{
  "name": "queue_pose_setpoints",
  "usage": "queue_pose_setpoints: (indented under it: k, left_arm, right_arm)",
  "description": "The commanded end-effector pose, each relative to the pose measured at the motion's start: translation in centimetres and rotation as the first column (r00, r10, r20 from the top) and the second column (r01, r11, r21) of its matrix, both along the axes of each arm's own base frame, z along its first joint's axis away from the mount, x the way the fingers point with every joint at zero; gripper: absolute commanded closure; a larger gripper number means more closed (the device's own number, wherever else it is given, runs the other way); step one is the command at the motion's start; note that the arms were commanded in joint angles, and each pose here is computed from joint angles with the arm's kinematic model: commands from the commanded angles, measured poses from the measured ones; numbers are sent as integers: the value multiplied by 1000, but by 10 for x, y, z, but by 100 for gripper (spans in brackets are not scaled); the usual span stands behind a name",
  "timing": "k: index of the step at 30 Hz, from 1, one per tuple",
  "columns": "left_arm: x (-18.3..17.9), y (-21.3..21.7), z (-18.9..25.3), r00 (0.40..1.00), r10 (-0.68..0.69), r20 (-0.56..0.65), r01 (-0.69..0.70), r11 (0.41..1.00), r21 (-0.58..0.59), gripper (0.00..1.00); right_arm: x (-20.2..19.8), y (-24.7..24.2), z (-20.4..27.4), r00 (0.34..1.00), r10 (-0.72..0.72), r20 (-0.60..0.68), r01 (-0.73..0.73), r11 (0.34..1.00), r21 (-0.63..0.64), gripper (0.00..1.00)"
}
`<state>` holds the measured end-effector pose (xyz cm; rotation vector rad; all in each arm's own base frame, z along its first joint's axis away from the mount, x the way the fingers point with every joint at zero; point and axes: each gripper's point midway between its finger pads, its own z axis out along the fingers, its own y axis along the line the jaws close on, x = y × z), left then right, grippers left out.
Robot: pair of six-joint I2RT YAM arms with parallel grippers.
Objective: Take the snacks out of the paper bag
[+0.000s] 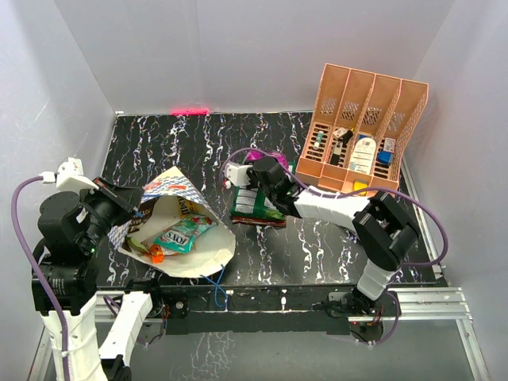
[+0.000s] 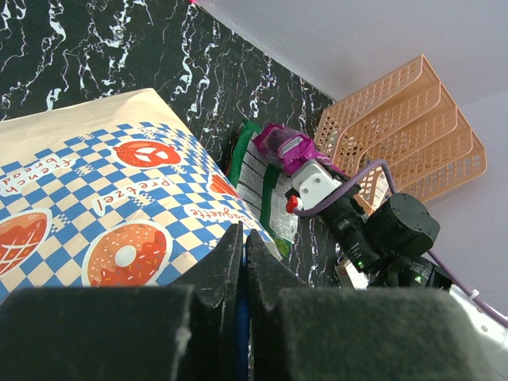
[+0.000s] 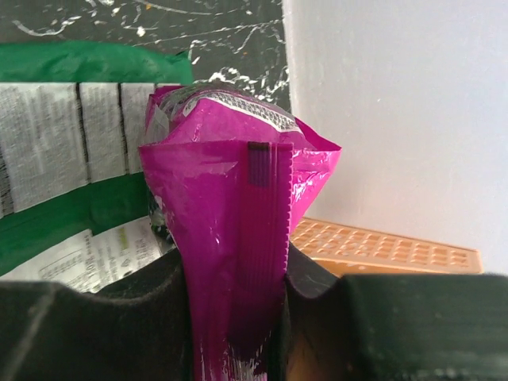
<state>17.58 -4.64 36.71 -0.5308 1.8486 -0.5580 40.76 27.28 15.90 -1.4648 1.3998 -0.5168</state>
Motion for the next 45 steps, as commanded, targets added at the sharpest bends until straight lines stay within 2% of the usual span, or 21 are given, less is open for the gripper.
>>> queue_pose_setpoints:
  k: [1,5,13,18,20,22,25,28,36,39,41,43,45]
  left_arm:
    - [-2,3,15,999,7,38,-8,1000,21,100]
    - [-2,1,15,999,-1,37,0,1000,18,100]
    - [-3,3,6,1000,8,16,-8,1000,24,100]
    - [-1,1,3,1000,0,14,0,1000,13,100]
    - [-2,1,1,1000,1,8,-1,1000,11,100]
    - [-4,1,2,1000,3,9,-3,1000,11,100]
    - [-6,2,6,1000,7,18,-8,1000,17,100]
    - [-7,3,8,1000,12,24,-12,1000,20,100]
    - [-7,2,2,1000,6,12,-6,1000,15,100]
    - [-6,4,3,1000,14,14,-14,1000,19,100]
    - [-5,3,5,1000,10,16,-10,1000,19,100]
    - [-5,3,6,1000,7,15,-8,1000,19,100]
    - [-5,2,7,1000,6,19,-6,1000,18,100]
  right_arm:
    - [31,13,92,966,-39,256,11,994,108,93]
    - [25,20,60,981,-31,190,15,996,85,93]
    - [-7,17,-4,999,-45,22,42,988,146,93]
    - [-27,30,-45,985,-37,-166,78,965,250,93]
    - [-38,32,-72,964,-30,-263,97,964,248,92]
    - [-46,27,-90,951,-39,-306,116,965,237,91]
    - [-54,21,-102,943,-38,-330,115,969,217,77]
    - [-61,23,-95,936,-8,-352,97,967,237,60]
    - [-111,37,-40,868,197,-456,18,906,423,34]
    - [-120,30,-17,870,212,-444,40,869,493,26]
    - [-114,28,7,874,222,-432,82,809,583,21]
    - [-100,25,33,865,228,-447,175,697,695,15]
    - [-89,28,54,837,294,-462,236,569,788,12]
